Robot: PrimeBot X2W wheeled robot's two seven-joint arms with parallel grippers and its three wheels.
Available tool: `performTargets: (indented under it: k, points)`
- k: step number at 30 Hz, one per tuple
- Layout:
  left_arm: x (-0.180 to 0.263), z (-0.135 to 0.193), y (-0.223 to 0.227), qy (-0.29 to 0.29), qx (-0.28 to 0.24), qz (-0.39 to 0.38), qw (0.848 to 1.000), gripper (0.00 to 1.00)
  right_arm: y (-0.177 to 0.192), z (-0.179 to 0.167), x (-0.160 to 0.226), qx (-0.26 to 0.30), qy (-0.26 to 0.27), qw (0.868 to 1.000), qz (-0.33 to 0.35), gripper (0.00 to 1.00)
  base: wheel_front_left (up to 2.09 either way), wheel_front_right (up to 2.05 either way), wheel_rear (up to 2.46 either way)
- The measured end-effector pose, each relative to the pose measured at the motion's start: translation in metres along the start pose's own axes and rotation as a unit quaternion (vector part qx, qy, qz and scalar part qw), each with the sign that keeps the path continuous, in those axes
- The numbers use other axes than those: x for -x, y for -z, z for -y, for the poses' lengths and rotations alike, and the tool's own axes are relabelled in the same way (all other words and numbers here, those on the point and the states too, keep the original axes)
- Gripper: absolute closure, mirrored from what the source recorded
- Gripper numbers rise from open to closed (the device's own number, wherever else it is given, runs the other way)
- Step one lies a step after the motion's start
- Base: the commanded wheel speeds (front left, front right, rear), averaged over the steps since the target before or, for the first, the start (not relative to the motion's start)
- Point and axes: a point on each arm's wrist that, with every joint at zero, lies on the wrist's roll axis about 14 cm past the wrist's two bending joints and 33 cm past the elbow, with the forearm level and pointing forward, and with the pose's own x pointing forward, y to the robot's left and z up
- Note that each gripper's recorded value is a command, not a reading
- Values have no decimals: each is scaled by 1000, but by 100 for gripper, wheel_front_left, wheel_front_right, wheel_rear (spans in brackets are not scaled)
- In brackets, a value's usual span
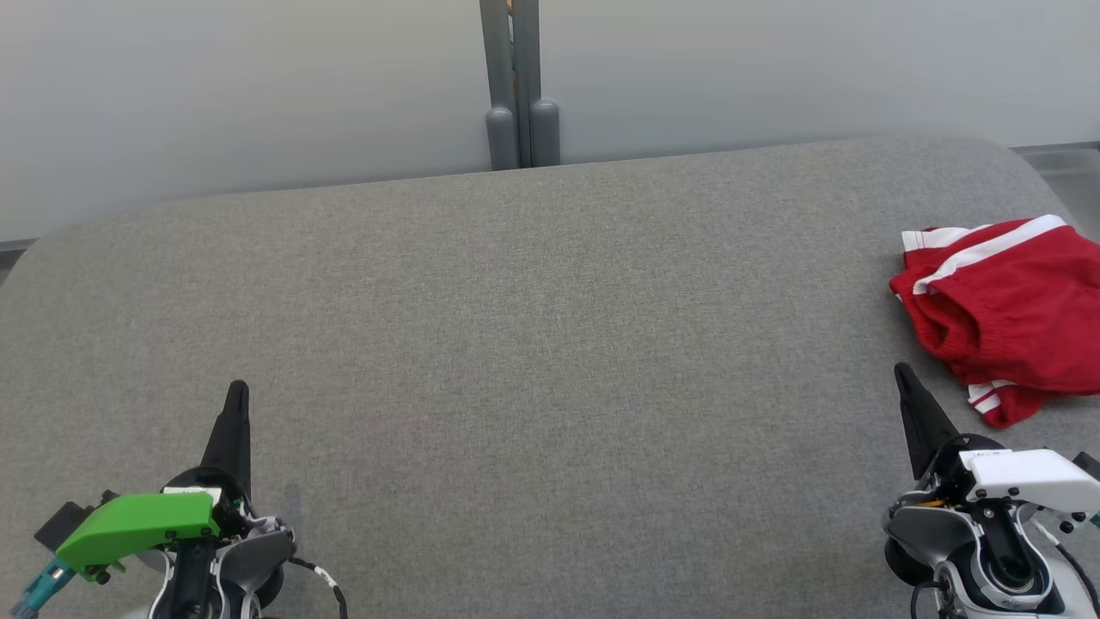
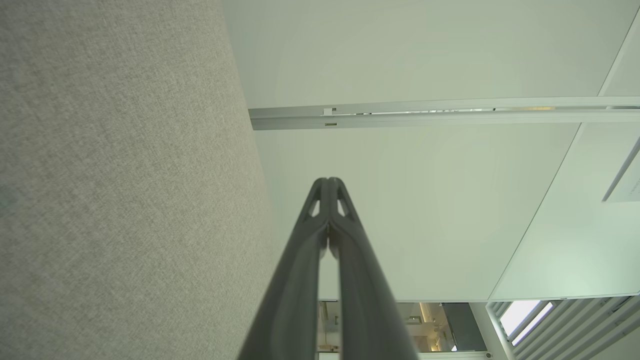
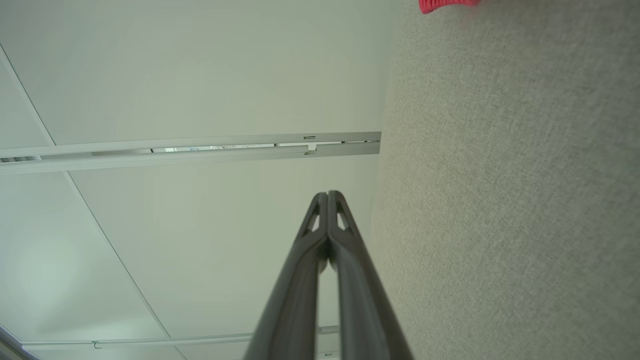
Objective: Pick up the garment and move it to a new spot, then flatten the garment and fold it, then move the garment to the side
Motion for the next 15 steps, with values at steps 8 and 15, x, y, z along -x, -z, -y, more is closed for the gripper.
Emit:
performTargets:
  k: [8, 15]
  points:
    - [0, 0, 0, 0, 0, 0, 1000, 100, 0, 0, 0, 0, 0, 1000, 0, 100, 0, 0, 0]
    - [0, 0, 0, 0, 0, 0, 1000, 100, 0, 0, 0, 0, 0, 1000, 0, 100, 0, 0, 0]
